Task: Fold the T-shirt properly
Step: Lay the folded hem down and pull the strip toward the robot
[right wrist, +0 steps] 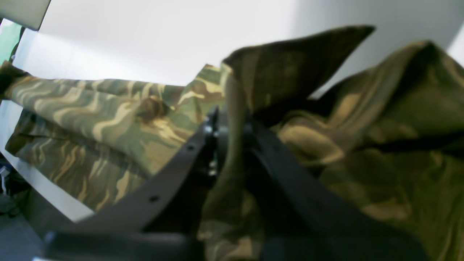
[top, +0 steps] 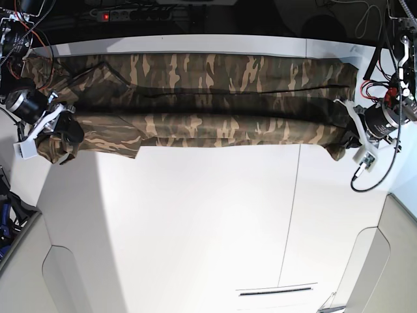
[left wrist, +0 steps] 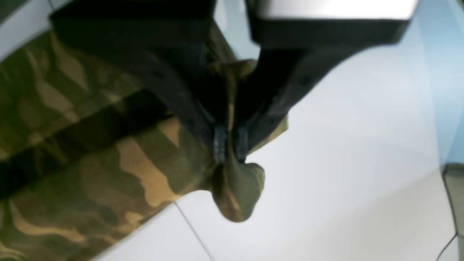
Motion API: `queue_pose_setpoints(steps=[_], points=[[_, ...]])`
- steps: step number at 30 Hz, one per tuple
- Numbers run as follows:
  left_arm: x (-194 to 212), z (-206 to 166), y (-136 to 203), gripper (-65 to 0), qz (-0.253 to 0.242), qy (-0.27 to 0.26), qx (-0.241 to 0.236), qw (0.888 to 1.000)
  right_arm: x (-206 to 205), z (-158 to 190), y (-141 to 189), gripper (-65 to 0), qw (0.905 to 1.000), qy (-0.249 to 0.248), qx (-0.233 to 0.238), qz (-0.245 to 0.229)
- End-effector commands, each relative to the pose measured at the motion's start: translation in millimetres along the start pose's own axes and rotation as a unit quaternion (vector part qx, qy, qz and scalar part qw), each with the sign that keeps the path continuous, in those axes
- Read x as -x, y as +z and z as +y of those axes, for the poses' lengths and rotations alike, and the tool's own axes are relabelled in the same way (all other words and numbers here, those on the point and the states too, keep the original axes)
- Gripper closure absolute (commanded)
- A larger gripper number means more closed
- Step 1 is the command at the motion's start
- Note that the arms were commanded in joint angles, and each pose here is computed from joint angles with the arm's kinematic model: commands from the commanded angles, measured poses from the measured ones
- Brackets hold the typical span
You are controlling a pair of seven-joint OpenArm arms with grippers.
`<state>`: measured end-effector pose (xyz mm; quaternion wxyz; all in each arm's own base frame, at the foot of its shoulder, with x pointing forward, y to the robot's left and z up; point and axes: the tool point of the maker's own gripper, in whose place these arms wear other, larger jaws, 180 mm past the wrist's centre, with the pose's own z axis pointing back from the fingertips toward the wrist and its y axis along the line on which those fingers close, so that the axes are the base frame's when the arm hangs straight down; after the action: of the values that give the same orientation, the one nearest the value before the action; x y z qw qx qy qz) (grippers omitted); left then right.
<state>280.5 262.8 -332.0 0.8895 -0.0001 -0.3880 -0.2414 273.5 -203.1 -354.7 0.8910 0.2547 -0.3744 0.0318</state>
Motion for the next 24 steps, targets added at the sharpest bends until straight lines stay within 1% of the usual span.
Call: queue_pose_setpoints(steps=[1,4,8,14,17,20,22,23,24], points=[[-8,11,8,0.0,-0.009,-0.011,-0.018,1.0,-10,0,7,0.0,0.9998,0.008,-0.001,-0.017],[0,14,17,0.0,-0.004,-0.007,-0.028,1.0,-1,-1,12,0.0,0.9999,-0.004,-0.004,-0.014],[8,19,23,0.0,0.003,-0.001,-0.037,0.999,12,-6,18,0.0,0.9999,-0.013,0.004,-0.004],[15,15,24,0.0,0.012,0.007,-0.028,0.999,33,-7,23,0.0,0.9995,-0.026,0.009,0.016],[25,14,24,0.0,0.033,0.015,-0.025,0.999,47,-6,23,0.0,0.9989,-0.035,0.013,0.03],[33,14,22,0.0,0.041,0.024,-0.024,0.999,59,-6,22,0.0,0.9981,-0.041,0.022,0.04],[38,11,19,-8.2,0.043,0.036,-0.022,0.998,62,-7,22,0.0,0.9978,-0.043,0.026,0.042],[40,9,17,-12.6,0.044,0.043,-0.02,0.998,63,-8,22,-1.3,0.9977,-0.042,0.029,0.044],[42,6,16,-16.4,0.044,0.05,-0.018,0.998,64,-9,22,-11.2,0.9976,-0.04,0.032,0.046]])
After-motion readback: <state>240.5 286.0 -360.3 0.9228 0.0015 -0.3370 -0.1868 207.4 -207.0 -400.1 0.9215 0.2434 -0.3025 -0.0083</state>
